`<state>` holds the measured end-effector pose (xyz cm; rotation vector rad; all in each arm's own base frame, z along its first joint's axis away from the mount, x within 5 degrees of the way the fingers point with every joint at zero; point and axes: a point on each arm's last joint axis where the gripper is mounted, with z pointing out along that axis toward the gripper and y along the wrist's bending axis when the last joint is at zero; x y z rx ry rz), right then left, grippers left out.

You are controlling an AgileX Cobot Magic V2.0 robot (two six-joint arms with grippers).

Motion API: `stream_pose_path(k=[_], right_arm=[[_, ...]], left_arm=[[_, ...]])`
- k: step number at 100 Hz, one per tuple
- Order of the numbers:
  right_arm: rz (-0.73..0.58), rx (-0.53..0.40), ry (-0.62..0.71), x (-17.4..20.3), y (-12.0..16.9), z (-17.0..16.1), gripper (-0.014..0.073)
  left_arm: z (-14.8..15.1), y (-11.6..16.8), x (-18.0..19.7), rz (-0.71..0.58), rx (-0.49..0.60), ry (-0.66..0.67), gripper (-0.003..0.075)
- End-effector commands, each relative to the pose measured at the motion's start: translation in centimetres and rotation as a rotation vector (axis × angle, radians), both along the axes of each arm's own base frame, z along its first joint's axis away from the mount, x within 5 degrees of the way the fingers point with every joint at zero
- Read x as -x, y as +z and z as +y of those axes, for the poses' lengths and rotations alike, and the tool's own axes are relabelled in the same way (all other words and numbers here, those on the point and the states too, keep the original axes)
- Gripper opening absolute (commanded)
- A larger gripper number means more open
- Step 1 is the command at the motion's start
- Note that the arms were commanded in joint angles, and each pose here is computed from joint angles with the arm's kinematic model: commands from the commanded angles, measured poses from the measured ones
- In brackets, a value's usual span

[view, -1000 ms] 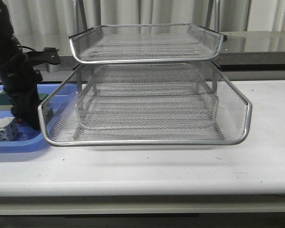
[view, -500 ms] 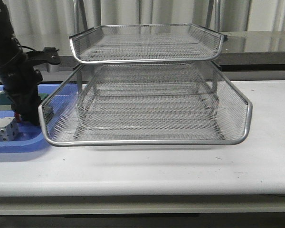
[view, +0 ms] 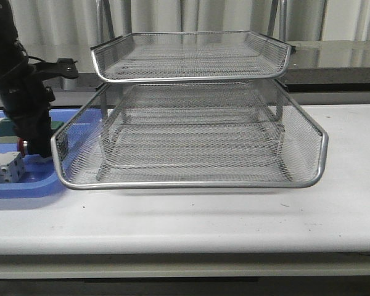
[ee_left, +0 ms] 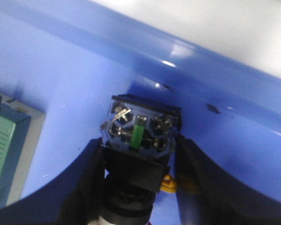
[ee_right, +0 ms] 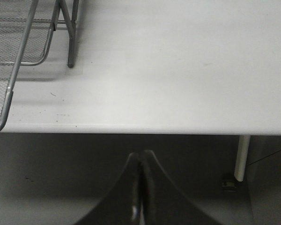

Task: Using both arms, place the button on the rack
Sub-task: 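Lift the red push button and carry it over the pulled-out tray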

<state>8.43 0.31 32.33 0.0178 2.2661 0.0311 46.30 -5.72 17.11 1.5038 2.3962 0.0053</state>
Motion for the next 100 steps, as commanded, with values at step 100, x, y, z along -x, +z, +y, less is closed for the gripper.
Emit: stream_pose_path(k=[100], right_arm=[[-0.091,0.008,0.003,-0.3,1.5,0.0,-0.0068]], left_arm=[[-3.0,22.5,9.2,-0.217,0.127,0.124,-0.002]])
